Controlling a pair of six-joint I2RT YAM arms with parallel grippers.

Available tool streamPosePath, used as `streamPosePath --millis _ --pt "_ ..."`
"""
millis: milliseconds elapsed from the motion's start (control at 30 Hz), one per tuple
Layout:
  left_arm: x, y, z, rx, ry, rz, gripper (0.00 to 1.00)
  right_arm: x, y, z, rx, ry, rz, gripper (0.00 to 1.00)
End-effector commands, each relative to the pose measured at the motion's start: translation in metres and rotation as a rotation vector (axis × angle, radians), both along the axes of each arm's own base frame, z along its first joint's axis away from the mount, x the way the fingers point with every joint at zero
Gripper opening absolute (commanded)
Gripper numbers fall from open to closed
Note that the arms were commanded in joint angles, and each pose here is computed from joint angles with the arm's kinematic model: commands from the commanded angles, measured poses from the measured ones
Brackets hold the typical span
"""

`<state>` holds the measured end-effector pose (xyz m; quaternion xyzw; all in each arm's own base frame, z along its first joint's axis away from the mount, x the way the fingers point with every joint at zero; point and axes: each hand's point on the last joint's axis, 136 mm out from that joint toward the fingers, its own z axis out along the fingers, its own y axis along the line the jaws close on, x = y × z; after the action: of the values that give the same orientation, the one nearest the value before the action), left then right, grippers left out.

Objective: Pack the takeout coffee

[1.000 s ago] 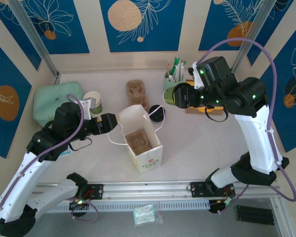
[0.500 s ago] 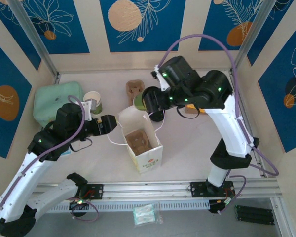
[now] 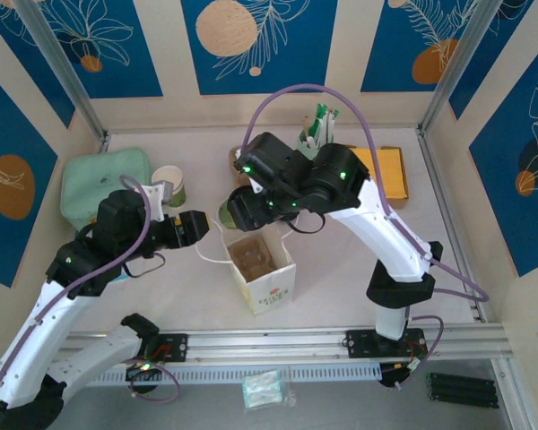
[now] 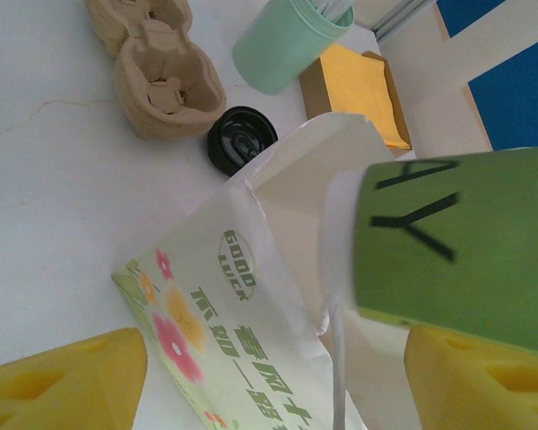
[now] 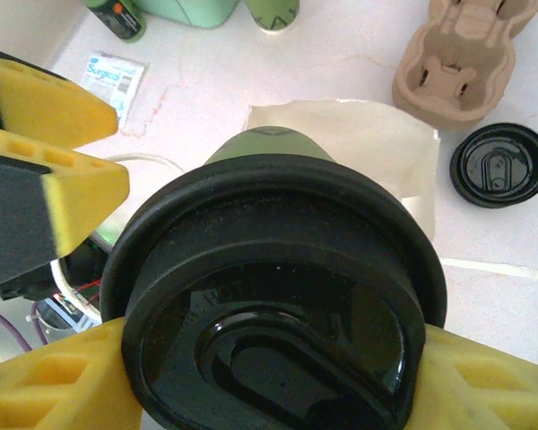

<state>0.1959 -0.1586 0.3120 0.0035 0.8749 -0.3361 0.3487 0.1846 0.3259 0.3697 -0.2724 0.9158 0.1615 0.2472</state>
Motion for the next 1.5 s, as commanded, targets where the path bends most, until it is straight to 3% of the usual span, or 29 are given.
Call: streamPosePath --millis 0,433,1033,1467 --pt "-0.005 -0.001 -0.001 0.007 -0.010 -0.031 0.74 -0.015 -0.027 -0.026 -0.161 0.080 -0.025 0.61" --pt "-0.005 -0.012 -0.001 -0.019 -0.023 -0.084 0.65 -0.029 -0.034 -0.044 -0.213 0.146 -0.046 0.60" --pt "-0.006 -0.020 -0.002 -0.053 -0.026 -0.116 0.21 -0.045 -0.033 -0.100 -0.389 0.298 -0.038 0.61" --pt "-0.006 -0.018 -0.006 -0.055 -0.027 -0.106 0.04 -0.043 -0.024 -0.137 -0.479 0.340 -0.031 0.61"
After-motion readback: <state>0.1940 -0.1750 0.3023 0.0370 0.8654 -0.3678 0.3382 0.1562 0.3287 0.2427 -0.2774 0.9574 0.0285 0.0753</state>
